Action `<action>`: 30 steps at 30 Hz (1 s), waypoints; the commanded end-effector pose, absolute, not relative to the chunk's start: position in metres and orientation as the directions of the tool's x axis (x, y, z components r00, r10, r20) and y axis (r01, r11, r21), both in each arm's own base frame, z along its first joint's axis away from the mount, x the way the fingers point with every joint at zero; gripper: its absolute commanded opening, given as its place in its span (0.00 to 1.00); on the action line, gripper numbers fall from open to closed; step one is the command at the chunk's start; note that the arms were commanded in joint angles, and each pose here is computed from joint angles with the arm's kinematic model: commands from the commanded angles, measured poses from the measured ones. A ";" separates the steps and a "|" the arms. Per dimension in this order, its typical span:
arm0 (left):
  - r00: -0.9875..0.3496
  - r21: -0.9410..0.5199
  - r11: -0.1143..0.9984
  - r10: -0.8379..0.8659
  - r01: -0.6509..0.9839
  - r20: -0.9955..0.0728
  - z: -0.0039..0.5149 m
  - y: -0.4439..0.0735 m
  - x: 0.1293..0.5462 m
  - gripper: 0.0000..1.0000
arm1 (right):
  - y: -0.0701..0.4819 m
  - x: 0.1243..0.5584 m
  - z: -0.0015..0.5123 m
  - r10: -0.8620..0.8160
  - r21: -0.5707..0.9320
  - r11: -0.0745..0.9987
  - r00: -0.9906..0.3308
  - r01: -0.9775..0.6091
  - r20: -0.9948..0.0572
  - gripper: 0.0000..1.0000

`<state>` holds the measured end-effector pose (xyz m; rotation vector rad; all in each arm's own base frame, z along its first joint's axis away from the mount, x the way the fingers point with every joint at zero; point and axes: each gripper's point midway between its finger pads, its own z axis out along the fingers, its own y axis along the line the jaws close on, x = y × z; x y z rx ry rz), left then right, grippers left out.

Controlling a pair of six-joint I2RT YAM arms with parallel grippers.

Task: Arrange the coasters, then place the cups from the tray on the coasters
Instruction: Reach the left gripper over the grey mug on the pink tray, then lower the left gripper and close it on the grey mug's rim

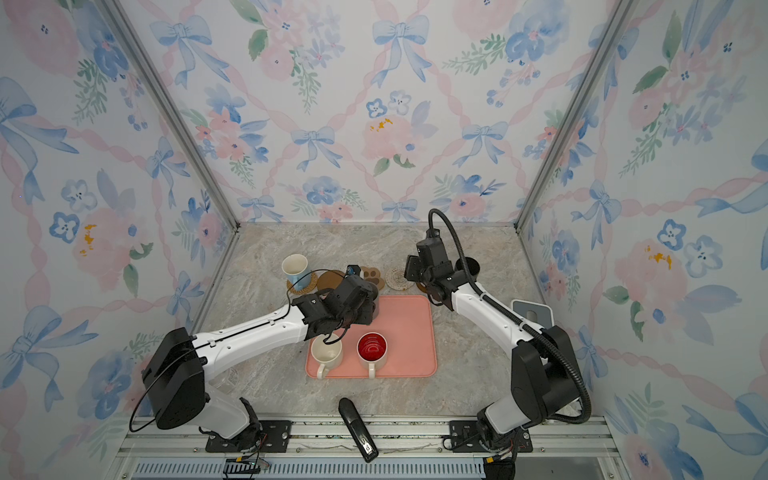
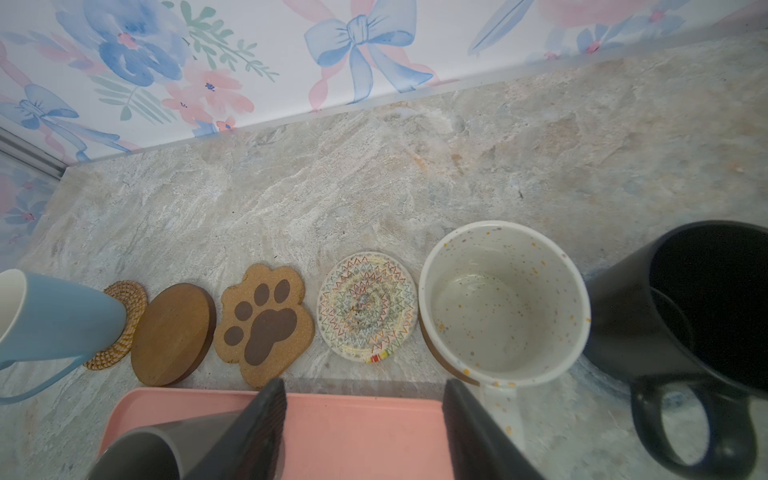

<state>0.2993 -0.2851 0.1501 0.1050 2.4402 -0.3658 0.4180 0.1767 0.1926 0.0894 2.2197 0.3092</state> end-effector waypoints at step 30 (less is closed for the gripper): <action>-0.841 -0.106 0.993 -0.016 0.049 -0.540 0.079 -0.272 0.308 0.40 | 0.176 0.419 0.196 0.219 0.300 0.953 -0.595 -0.041 -0.773 0.60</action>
